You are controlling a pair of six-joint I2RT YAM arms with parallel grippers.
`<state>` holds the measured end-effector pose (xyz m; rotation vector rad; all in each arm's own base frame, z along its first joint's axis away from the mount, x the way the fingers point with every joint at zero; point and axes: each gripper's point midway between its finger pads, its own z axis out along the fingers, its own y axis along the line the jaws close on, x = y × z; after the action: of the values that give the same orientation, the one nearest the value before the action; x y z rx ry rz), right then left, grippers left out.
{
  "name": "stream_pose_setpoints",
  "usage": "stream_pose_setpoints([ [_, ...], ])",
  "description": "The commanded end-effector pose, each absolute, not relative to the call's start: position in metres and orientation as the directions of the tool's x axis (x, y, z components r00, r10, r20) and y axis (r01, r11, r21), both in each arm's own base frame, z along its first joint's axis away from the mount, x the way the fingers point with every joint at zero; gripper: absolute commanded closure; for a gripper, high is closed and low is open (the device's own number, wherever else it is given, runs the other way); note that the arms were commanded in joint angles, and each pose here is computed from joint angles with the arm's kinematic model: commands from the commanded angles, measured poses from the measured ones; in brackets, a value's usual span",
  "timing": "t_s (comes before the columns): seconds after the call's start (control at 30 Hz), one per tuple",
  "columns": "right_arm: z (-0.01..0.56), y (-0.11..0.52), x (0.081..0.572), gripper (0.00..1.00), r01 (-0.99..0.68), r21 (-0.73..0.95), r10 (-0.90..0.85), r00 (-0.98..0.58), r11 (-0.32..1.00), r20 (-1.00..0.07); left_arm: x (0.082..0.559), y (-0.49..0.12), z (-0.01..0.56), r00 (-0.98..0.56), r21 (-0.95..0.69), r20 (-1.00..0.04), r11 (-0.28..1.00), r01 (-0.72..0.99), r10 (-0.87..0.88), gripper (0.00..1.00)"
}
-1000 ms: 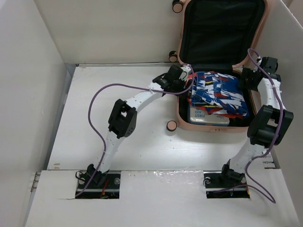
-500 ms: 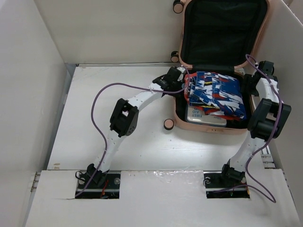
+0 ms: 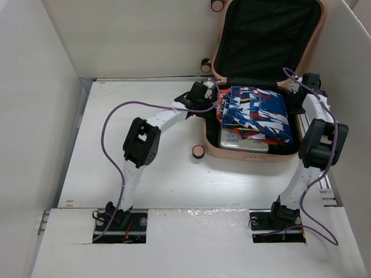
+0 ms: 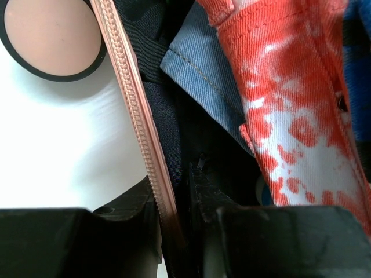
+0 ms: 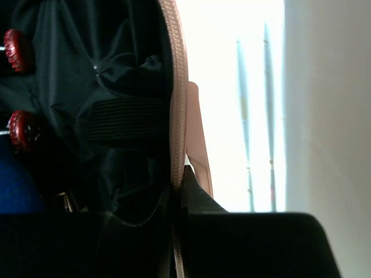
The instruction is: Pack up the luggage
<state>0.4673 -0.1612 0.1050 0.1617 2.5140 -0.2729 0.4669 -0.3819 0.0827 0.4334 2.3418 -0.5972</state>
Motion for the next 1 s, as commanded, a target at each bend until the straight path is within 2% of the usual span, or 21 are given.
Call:
stream_pose_setpoints([
  [0.0, 0.101, -0.062, 0.516, 1.00, -0.057, 0.017, -0.032, -0.751, 0.998, -0.660, 0.479, -0.300, 0.081, -0.744, -0.207, -0.637, 0.886, 0.416, 0.200, 1.00],
  [0.4, 0.129, 0.023, 0.541, 1.00, -0.243, 0.097, -0.095, -0.671, 0.965, -0.735, 0.474, -0.225, 0.080, -0.771, -0.162, -0.612, 0.925, 0.343, 0.179, 1.00],
  [0.5, 0.151, 0.019, 0.542, 0.51, -0.263, 0.081, -0.109, -0.634, 0.961, -0.766, 0.476, -0.222, 0.082, -0.762, -0.136, -0.615, 0.924, 0.356, 0.203, 1.00],
  [0.53, 0.159, 0.014, 0.543, 0.44, -0.261, 0.071, -0.112, -0.624, 0.963, -0.773, 0.479, -0.223, 0.087, -0.751, -0.131, -0.627, 0.922, 0.365, 0.208, 0.97],
  [0.57, 0.170, 0.005, 0.545, 0.31, -0.253, 0.056, -0.113, -0.604, 0.966, -0.789, 0.477, -0.222, 0.086, -0.756, -0.131, -0.620, 0.922, 0.364, 0.210, 0.92],
  [0.6, 0.188, -0.001, 0.548, 0.25, -0.254, 0.035, -0.122, -0.578, 0.967, -0.807, 0.481, -0.224, 0.092, -0.746, -0.131, -0.633, 0.921, 0.366, 0.206, 0.89],
  [0.63, 0.209, -0.006, 0.547, 0.21, -0.251, 0.015, -0.129, -0.547, 0.968, -0.827, 0.483, -0.224, 0.097, -0.739, -0.125, -0.639, 0.919, 0.373, 0.213, 0.81],
  [0.77, 0.294, -0.020, 0.560, 0.14, -0.249, -0.079, -0.171, -0.371, 0.965, -0.913, 0.488, -0.225, 0.119, -0.704, -0.105, -0.671, 0.911, 0.399, 0.231, 0.64],
  [0.87, 0.366, -0.011, 0.578, 0.12, -0.284, -0.138, -0.190, -0.164, 0.949, -0.968, 0.486, -0.222, 0.123, -0.709, -0.092, -0.663, 0.912, 0.399, 0.243, 0.59],
  [0.97, 0.428, -0.011, 0.598, 0.12, -0.245, -0.167, -0.159, 0.052, 0.955, -0.986, 0.483, -0.223, 0.122, -0.716, -0.099, -0.653, 0.910, 0.404, 0.246, 0.54],
])
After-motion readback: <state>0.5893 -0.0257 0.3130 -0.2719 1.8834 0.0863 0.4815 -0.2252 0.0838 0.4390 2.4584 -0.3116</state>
